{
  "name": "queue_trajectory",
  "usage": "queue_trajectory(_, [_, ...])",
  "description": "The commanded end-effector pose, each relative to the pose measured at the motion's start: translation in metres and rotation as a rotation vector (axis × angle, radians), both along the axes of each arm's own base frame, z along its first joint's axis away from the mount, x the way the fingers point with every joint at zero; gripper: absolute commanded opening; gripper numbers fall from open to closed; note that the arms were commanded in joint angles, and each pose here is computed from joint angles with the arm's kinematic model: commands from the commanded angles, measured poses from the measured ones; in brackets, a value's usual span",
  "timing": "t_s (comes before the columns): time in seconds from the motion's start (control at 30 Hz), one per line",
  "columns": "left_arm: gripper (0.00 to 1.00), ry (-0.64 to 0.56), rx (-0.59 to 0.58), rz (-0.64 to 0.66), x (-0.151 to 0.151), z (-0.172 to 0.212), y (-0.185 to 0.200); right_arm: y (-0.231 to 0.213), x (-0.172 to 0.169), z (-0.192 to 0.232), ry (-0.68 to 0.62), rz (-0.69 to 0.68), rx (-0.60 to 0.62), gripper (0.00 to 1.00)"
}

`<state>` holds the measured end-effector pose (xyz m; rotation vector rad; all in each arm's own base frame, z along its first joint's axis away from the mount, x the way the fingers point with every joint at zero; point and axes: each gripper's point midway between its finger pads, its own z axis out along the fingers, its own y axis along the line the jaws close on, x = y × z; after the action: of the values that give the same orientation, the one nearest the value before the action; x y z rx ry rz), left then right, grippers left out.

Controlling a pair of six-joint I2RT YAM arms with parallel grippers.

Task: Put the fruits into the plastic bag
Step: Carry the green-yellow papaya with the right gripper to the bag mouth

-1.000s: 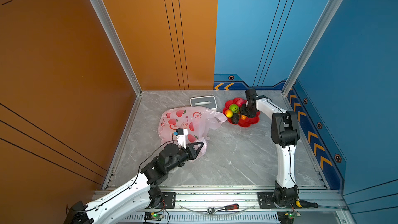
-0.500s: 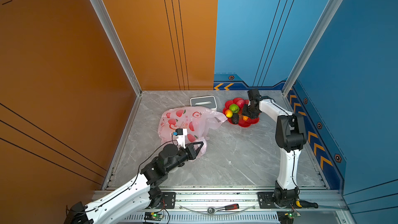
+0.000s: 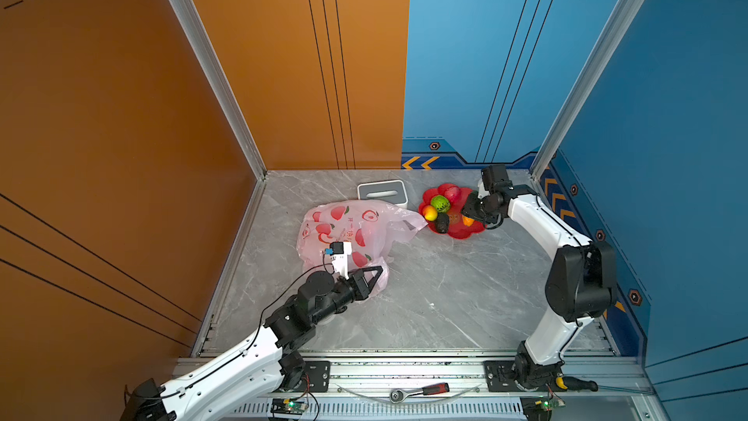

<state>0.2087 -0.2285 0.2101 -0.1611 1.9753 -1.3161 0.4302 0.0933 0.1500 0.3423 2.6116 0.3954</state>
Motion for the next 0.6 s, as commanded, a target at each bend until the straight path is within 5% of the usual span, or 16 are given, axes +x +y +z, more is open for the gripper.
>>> queue_trajectory(0.0, [0.0,-0.009,-0.006,-0.002,0.001,0.0,-0.001,0.025,-0.023,0.012,-0.015,0.095,0.099,0.42])
queue_trajectory(0.23, [0.0,-0.009,-0.003,-0.018,0.003,0.002,-0.007,0.087,-0.067,0.037,-0.054,0.292,0.344,0.42])
queue_trajectory(0.57, [0.0,-0.022,-0.005,-0.027,0.004,0.007,-0.009,0.178,-0.147,0.032,0.06,0.647,0.411,0.41])
